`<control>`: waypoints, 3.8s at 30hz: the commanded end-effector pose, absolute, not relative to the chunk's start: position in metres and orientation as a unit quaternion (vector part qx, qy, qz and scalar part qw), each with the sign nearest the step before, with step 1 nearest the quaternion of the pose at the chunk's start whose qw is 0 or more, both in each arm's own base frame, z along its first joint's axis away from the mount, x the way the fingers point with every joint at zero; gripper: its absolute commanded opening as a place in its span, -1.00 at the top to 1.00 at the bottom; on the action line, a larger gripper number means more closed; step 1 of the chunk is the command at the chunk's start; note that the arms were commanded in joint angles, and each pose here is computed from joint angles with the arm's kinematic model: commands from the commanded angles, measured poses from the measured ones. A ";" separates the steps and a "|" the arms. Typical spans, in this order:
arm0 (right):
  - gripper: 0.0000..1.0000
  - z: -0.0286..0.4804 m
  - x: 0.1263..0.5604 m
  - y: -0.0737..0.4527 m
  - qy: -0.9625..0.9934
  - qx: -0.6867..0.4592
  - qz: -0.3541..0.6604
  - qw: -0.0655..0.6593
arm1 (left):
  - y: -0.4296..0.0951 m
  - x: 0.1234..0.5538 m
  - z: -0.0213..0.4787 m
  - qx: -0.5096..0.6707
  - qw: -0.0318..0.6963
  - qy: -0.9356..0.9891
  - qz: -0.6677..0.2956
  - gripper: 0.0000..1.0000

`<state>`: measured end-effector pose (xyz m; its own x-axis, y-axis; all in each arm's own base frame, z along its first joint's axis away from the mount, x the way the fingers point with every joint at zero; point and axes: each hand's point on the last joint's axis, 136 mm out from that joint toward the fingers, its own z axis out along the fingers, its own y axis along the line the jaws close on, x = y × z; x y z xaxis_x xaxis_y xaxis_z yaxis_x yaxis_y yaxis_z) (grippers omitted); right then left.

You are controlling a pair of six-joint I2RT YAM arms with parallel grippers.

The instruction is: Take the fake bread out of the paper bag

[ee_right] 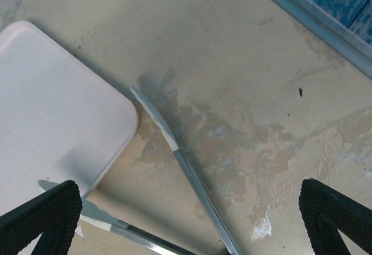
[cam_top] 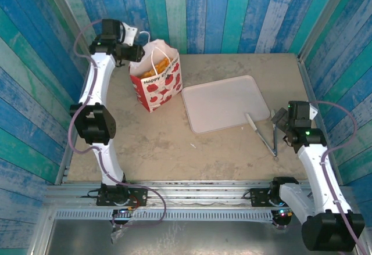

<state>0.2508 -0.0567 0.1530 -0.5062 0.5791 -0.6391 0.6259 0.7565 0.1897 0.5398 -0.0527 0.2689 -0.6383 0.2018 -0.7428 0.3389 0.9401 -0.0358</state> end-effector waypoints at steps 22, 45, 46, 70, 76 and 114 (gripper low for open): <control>-0.94 0.073 0.230 -0.068 0.882 0.402 0.030 0.244 | -0.055 0.562 0.302 0.136 0.470 0.867 -0.095 0.99; 0.16 0.017 0.252 -0.044 0.924 0.351 0.060 0.135 | -0.061 0.557 0.332 0.144 0.496 0.850 -0.107 1.00; 0.27 0.016 0.251 -0.044 0.925 0.351 0.056 0.133 | -0.061 0.556 0.333 0.144 0.496 0.850 -0.108 1.00; 0.99 0.092 0.258 -0.014 0.949 0.224 -0.008 0.221 | -0.053 0.548 0.364 0.145 0.524 0.836 -0.075 1.00; 0.98 0.094 0.261 0.022 0.963 0.159 0.012 0.216 | -0.051 0.549 0.383 0.161 0.550 0.818 -0.056 1.00; 0.11 0.017 0.242 0.107 0.987 0.073 0.041 0.137 | -0.084 0.503 0.406 0.243 0.666 0.705 0.013 1.00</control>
<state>0.2485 0.1074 0.0153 -0.9541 0.1471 -0.2609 0.1273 0.9876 0.0913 0.5282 -0.0795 0.3165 -0.2393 0.3696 -0.8979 0.3740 0.8885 0.2660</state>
